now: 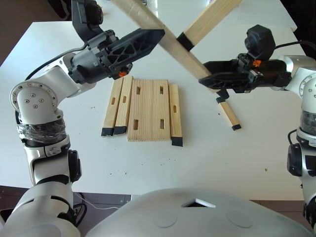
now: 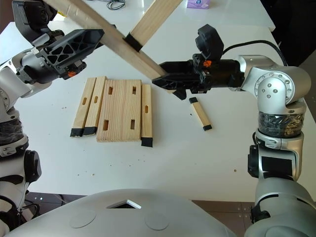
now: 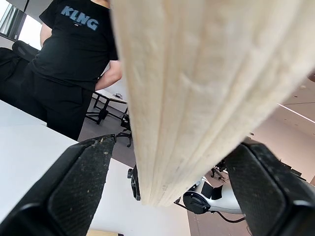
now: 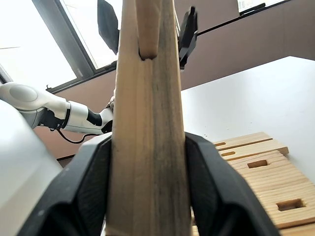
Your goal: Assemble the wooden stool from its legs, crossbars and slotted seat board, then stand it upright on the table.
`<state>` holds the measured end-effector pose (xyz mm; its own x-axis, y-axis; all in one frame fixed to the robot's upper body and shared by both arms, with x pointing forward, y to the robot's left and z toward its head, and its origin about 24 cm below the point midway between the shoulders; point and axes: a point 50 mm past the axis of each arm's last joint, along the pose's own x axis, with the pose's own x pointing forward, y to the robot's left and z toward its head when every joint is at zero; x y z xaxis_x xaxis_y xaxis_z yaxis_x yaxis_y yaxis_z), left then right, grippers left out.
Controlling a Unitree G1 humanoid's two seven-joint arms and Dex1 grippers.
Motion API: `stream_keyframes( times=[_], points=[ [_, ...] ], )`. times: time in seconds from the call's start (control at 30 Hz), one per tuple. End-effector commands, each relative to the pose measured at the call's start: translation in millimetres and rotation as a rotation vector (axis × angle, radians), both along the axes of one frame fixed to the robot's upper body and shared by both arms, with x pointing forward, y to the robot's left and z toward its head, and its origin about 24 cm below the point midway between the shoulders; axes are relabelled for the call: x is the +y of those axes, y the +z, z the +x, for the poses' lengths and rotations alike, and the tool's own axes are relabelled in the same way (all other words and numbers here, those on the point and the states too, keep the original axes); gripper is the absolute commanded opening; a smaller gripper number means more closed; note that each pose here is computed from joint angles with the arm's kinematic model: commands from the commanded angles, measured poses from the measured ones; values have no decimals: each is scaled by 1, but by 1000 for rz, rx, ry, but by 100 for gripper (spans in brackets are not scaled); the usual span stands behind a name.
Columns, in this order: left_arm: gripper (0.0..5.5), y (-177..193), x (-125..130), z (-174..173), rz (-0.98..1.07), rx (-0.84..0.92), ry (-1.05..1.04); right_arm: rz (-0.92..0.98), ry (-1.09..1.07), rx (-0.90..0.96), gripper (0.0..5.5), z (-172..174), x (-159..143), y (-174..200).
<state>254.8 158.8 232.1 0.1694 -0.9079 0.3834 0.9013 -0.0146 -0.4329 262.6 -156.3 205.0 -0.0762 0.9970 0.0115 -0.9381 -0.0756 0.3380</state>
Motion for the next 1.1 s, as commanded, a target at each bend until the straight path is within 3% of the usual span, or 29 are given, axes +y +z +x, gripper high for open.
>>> stream_keyframes(
  times=[0.03,0.5,0.83,1.1],
  points=[
    [385,6,-2,-3,-2,-35,-27,-14,7,-10,205,-3,-3,-4],
    [385,5,-5,-10,-31,-76,-26,-35,25,11,205,-9,-4,-11],
    [236,-4,-2,-12,-13,-77,-20,-22,23,26,205,-8,-6,-9],
    [220,-2,-5,-15,-35,-100,-24,-41,40,82,205,-11,-7,-10]
  ],
)
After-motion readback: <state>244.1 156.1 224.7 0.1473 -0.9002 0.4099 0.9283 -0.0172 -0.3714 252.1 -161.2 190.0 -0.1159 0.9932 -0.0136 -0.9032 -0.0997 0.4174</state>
